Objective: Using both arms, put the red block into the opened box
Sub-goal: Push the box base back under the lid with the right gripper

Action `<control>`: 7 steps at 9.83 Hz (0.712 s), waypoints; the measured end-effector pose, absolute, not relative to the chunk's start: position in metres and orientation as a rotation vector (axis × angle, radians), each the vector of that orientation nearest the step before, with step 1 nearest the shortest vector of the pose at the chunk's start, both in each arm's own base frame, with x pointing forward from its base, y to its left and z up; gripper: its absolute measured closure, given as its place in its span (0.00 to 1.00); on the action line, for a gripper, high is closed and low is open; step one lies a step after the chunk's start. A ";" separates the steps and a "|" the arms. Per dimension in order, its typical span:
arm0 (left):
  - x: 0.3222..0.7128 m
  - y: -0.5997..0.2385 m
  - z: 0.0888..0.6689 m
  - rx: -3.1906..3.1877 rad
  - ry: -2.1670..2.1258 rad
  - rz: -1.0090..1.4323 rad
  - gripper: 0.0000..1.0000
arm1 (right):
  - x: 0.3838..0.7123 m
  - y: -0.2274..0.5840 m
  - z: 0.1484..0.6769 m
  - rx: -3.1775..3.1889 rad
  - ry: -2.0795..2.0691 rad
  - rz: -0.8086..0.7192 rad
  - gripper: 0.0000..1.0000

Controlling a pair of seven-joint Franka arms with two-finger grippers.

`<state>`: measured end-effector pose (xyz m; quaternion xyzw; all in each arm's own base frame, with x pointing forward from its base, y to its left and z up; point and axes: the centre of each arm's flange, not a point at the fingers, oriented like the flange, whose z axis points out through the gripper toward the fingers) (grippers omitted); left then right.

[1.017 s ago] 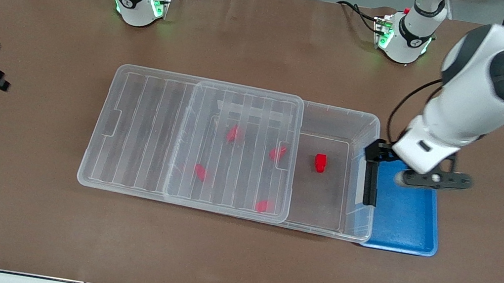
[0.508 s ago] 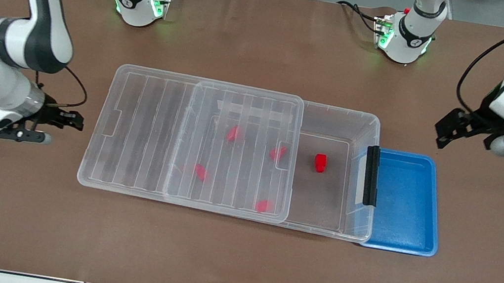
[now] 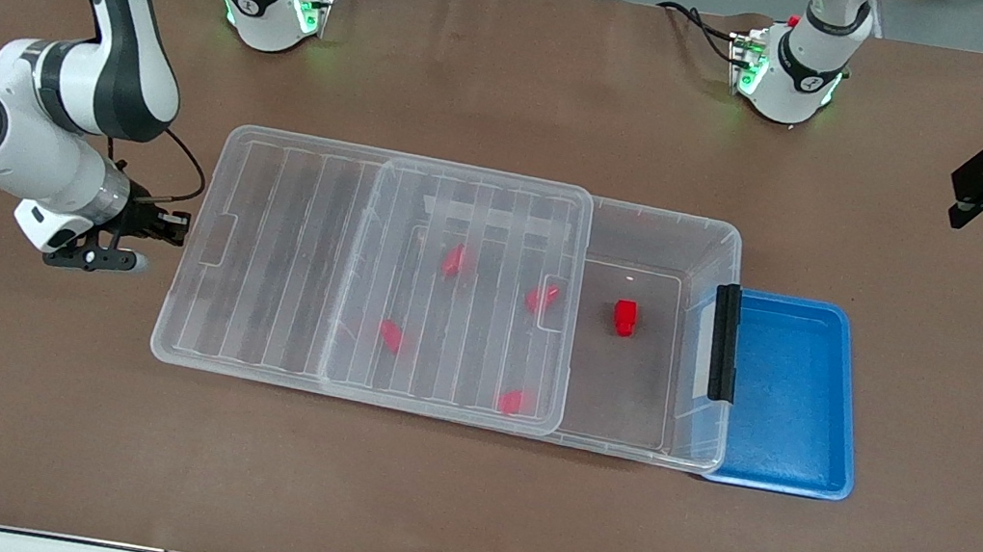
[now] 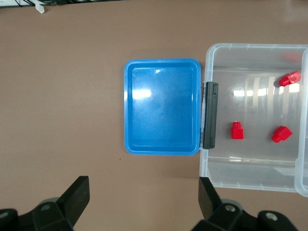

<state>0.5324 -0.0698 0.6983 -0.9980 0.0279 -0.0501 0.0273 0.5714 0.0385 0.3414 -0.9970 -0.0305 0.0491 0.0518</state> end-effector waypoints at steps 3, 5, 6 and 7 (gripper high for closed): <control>0.526 -0.075 0.698 -3.091 0.105 -0.138 0.00 | 0.569 0.070 0.344 -3.007 -0.084 0.152 0.99; 0.522 -0.074 0.701 -3.091 0.102 -0.143 0.00 | 0.565 0.112 0.352 -3.001 -0.020 0.153 0.99; 0.522 -0.075 0.700 -3.105 0.105 -0.140 0.00 | 0.563 0.133 0.359 -2.996 0.008 0.153 0.99; 0.522 -0.077 0.699 -3.122 0.108 -0.133 0.00 | 0.561 0.153 0.364 -2.991 0.031 0.153 0.99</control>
